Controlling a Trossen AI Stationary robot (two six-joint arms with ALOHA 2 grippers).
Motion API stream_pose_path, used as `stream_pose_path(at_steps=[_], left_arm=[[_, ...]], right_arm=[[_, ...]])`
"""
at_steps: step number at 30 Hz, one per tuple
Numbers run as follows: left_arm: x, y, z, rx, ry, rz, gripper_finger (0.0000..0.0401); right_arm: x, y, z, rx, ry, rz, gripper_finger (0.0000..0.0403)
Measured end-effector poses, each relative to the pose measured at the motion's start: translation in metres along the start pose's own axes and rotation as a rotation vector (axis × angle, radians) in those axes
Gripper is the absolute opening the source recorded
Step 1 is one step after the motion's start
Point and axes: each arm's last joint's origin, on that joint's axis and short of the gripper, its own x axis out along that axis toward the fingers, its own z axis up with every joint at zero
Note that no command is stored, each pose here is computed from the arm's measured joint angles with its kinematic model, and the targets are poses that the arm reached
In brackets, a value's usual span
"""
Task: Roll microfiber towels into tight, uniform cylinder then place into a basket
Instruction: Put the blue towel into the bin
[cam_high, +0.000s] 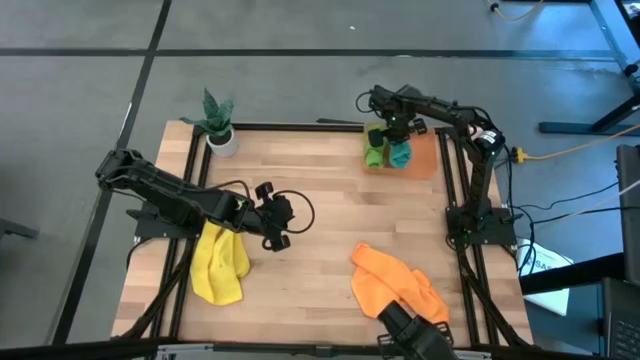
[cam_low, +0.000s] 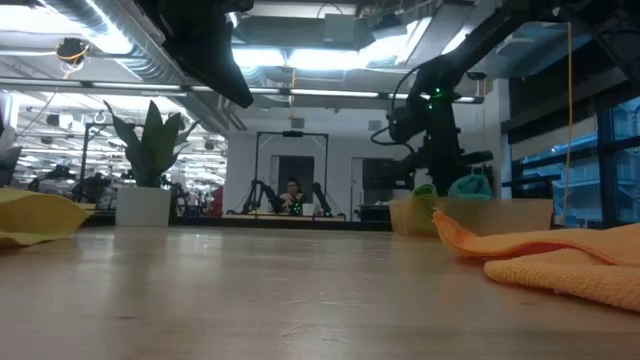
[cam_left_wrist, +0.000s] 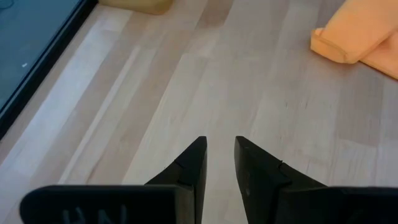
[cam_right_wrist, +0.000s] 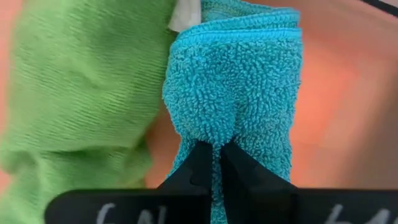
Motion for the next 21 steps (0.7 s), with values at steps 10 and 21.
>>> stream_pose_path(at_steps=[10, 21], left_arm=[[0.000, 0.000, 0.000, 0.001, 0.006, -0.011, 0.0072], [0.000, 0.000, 0.000, 0.000, 0.007, -0.014, 0.0072]], right_arm=[[0.022, 0.006, 0.004, 0.058, -0.099, 0.068, 0.0014], [0.027, 0.007, 0.004, 0.015, -0.101, 0.107, 0.0093]])
